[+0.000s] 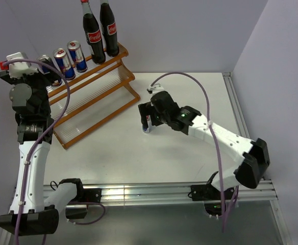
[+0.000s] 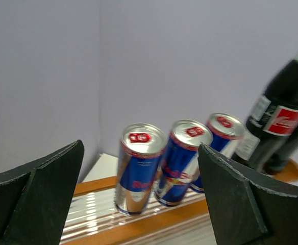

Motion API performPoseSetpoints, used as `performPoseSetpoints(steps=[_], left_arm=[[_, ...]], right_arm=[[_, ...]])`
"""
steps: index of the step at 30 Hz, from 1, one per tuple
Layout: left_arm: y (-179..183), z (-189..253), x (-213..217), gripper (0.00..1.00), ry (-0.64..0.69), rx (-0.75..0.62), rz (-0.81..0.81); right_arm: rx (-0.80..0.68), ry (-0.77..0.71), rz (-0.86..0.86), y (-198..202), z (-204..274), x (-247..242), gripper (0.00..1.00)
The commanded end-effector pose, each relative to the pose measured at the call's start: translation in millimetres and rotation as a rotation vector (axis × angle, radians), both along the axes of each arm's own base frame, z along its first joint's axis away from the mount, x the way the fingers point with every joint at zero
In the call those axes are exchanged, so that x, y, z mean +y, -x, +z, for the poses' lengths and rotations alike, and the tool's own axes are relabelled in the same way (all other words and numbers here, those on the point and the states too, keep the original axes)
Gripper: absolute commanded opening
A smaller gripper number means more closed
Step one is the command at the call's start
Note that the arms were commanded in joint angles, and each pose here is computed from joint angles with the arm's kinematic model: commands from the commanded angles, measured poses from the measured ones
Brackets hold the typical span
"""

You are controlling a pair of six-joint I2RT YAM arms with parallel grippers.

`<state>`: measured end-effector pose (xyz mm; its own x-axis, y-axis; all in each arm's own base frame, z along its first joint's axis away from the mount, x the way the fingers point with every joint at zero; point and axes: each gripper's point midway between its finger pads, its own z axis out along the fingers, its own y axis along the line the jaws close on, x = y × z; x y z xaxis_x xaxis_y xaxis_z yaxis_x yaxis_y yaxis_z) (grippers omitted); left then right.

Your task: Place and organize the beverage onto the shelf

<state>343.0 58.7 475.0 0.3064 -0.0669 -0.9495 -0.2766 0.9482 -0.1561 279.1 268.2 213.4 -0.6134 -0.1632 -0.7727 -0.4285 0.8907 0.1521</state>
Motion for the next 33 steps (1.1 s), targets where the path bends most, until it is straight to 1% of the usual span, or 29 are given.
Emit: performPoseSetpoints(steps=[1,4,5,7,10,11,14,17,20,21,22,24,27,28,33], left_arm=[[9,19,-28,1.00,-0.004,-0.026,-0.107],[8,20,-48,1.00,-0.011,0.007,-0.170],[6,16,-55,1.00,-0.015,0.024,-0.195],[4,16,-73,1.00,-0.014,0.033,-0.260],[-2,11,-95,1.00,-0.019,0.078,-0.331],[-7,6,-104,1.00,-0.021,0.101,-0.359],[-7,0,-131,1.00,-0.038,0.130,-0.446],[-12,-11,-155,1.00,-0.046,0.171,-0.516],[-14,-22,-181,1.00,-0.044,0.200,-0.582],[-14,-25,-189,1.00,-0.038,0.208,-0.608],[-12,-27,-204,1.00,-0.041,0.216,-0.650],[-15,-37,-219,1.00,-0.041,0.247,-0.689],[-15,-52,-242,1.00,-0.059,0.286,-0.742],[-14,-55,-250,0.99,-0.063,0.293,-0.749],[-3,-75,-288,1.00,-0.104,0.324,-0.806]], right_arm=[[-0.050,0.008,-0.052,-35,7,13,0.98],[-0.040,0.046,-0.074,-47,-2,16,0.96],[-0.020,0.074,-0.075,-51,-16,19,0.95],[-0.029,0.091,-0.079,-60,-17,21,0.94],[-0.015,0.162,-0.097,-75,-34,20,0.93],[-0.012,0.171,-0.105,-78,-36,18,0.92],[0.015,0.178,-0.079,-84,-48,25,0.89],[0.039,0.187,-0.069,-88,-58,29,0.83],[0.050,0.187,-0.064,-88,-62,30,0.70],[0.054,0.177,-0.055,-87,-63,32,0.59],[0.056,0.166,-0.055,-86,-61,33,0.54],[0.049,0.162,-0.074,-86,-58,30,0.48],[0.029,0.154,-0.112,-84,-50,21,0.43],[0.006,0.145,-0.127,-84,-40,17,0.42],[-0.026,0.139,-0.170,-78,-19,1,0.37]])
